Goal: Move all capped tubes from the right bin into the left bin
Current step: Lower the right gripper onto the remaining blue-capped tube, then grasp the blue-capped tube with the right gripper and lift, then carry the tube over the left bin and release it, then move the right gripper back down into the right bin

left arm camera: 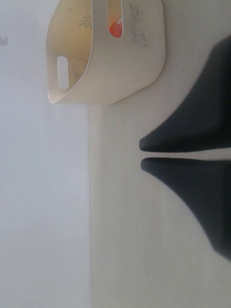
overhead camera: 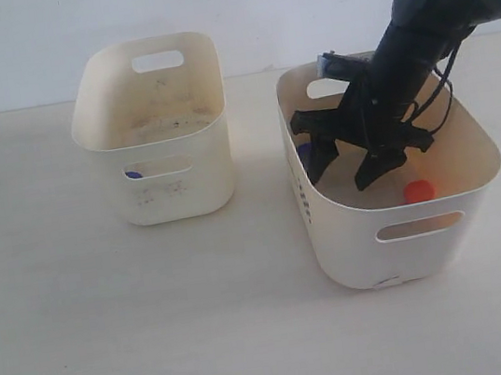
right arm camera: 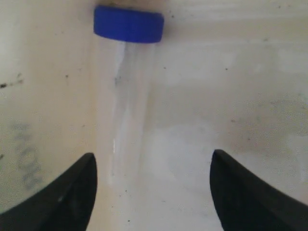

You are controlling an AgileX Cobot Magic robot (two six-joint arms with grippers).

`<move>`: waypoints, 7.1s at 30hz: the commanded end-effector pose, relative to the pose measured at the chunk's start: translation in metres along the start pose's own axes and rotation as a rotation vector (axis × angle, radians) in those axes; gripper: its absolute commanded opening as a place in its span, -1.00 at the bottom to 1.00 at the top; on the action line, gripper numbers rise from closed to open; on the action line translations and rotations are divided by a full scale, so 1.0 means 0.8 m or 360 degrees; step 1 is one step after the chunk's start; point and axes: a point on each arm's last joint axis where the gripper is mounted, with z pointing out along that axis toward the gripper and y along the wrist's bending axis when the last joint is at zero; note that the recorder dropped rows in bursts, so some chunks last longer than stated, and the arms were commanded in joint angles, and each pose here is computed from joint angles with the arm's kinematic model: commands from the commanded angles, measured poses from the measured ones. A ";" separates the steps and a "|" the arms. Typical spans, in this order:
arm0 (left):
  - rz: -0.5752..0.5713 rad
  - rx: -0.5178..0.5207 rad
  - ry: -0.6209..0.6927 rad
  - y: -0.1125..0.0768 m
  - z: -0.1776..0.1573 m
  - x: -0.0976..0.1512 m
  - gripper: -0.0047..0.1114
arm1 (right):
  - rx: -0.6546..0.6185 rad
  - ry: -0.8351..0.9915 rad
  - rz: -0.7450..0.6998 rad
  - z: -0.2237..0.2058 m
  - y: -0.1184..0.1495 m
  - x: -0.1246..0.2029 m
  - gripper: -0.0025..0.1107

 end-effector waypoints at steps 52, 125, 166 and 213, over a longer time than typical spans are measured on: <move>-0.0025 0.0002 -0.0012 0.000 0.000 -0.002 -0.84 | 0.0235 -0.0053 0.0012 0.052 -0.008 -0.003 -0.06; -0.0025 0.0002 -0.0012 0.000 0.000 -0.002 -0.84 | 0.0163 -0.0438 -0.0039 -0.068 0.013 -0.014 -0.96; -0.0025 0.0002 -0.0012 0.000 0.000 -0.002 -0.84 | -0.0363 -0.1253 -0.0600 -0.081 0.216 0.019 -0.34; -0.0025 0.0002 -0.0012 0.000 0.000 -0.002 -0.84 | 0.0992 -0.0168 -0.0655 -0.121 0.098 0.040 -0.95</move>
